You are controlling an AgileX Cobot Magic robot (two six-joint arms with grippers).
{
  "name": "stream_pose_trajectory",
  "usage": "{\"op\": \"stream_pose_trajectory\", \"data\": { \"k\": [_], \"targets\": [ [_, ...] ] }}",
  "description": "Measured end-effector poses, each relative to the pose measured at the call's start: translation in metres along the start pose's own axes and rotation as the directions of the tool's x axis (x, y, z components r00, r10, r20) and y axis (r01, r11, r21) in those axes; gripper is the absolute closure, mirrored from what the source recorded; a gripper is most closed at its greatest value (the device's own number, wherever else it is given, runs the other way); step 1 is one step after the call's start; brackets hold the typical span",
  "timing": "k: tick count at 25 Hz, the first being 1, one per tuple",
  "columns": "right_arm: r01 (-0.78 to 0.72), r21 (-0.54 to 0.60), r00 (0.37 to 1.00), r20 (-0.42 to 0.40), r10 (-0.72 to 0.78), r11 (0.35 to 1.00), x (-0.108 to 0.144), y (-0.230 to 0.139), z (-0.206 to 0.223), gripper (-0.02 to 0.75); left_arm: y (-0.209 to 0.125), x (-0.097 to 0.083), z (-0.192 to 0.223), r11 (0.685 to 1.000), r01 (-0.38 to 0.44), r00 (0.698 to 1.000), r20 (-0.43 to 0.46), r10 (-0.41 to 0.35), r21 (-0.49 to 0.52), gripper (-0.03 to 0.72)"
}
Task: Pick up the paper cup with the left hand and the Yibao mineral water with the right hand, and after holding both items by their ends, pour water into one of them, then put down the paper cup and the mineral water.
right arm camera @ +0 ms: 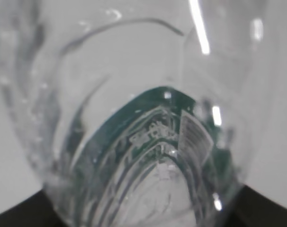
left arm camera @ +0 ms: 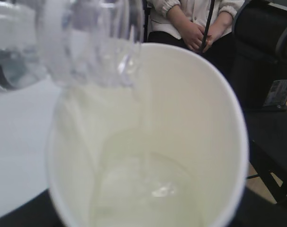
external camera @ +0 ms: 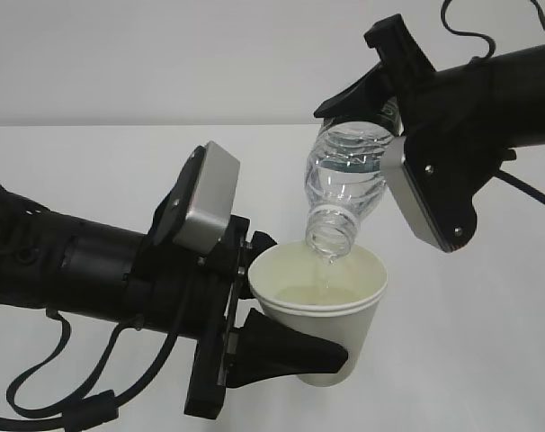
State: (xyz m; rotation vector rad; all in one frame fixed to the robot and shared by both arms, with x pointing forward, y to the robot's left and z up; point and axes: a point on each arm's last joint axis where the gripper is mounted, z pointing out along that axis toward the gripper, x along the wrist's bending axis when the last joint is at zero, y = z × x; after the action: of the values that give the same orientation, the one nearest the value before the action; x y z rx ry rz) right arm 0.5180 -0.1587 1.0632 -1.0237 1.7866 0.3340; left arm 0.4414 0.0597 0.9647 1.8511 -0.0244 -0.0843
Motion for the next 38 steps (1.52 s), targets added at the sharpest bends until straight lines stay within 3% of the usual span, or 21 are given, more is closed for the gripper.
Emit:
{"op": "stream_pose_trajectory", "data": {
  "k": [38],
  "targets": [
    [0.012, 0.013, 1.000, -0.002, -0.012, 1.000, 0.0002, -0.0012, 0.0000, 0.312, -0.0018, 0.0019, 0.0000, 1.000, 0.001, 1.000, -0.020, -0.001, 0.020, 0.274]
  ]
}}
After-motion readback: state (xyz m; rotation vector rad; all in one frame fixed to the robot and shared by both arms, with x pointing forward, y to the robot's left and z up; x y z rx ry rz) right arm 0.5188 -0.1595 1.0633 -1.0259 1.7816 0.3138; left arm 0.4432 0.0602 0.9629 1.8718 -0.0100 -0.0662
